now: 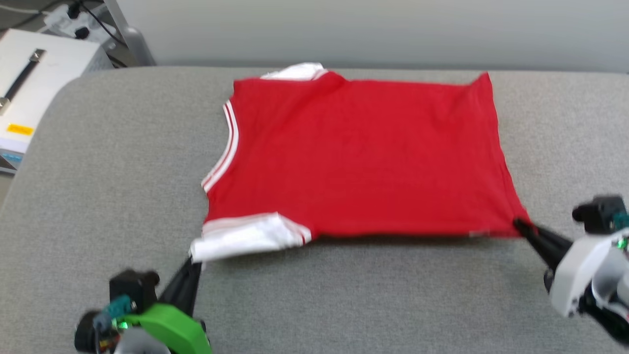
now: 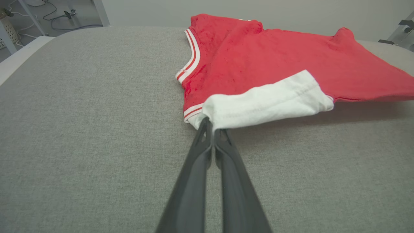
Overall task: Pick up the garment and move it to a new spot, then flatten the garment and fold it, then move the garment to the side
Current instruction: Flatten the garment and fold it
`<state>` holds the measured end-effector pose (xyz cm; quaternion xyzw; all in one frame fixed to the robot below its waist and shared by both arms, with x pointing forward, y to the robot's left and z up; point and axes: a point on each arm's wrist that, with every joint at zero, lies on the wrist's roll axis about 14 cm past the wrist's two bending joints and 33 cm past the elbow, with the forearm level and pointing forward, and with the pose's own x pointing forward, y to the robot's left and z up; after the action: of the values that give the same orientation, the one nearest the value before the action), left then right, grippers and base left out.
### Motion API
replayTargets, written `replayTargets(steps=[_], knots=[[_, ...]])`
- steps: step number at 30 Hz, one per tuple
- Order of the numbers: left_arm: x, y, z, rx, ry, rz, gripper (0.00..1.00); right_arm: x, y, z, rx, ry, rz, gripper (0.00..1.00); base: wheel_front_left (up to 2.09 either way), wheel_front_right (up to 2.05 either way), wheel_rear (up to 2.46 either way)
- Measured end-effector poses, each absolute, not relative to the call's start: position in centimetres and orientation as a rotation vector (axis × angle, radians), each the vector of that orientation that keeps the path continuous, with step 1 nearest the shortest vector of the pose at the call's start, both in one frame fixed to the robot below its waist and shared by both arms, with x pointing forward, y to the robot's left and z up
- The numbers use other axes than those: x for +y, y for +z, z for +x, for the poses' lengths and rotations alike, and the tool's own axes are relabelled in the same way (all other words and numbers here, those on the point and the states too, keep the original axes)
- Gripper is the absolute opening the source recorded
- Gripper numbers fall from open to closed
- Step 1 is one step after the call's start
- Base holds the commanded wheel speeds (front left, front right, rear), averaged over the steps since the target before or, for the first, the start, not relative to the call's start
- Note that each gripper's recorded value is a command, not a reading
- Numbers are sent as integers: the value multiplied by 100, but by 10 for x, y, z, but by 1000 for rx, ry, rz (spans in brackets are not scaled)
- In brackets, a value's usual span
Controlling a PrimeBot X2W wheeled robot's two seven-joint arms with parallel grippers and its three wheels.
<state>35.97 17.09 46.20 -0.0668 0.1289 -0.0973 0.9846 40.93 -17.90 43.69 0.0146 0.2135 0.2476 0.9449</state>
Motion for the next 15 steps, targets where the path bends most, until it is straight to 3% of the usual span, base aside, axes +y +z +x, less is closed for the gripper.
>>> replayTargets(steps=[15], knots=[[161,405,260,550,-162,-300,0,-199,397,304,595,439,153,0,0,0,0]])
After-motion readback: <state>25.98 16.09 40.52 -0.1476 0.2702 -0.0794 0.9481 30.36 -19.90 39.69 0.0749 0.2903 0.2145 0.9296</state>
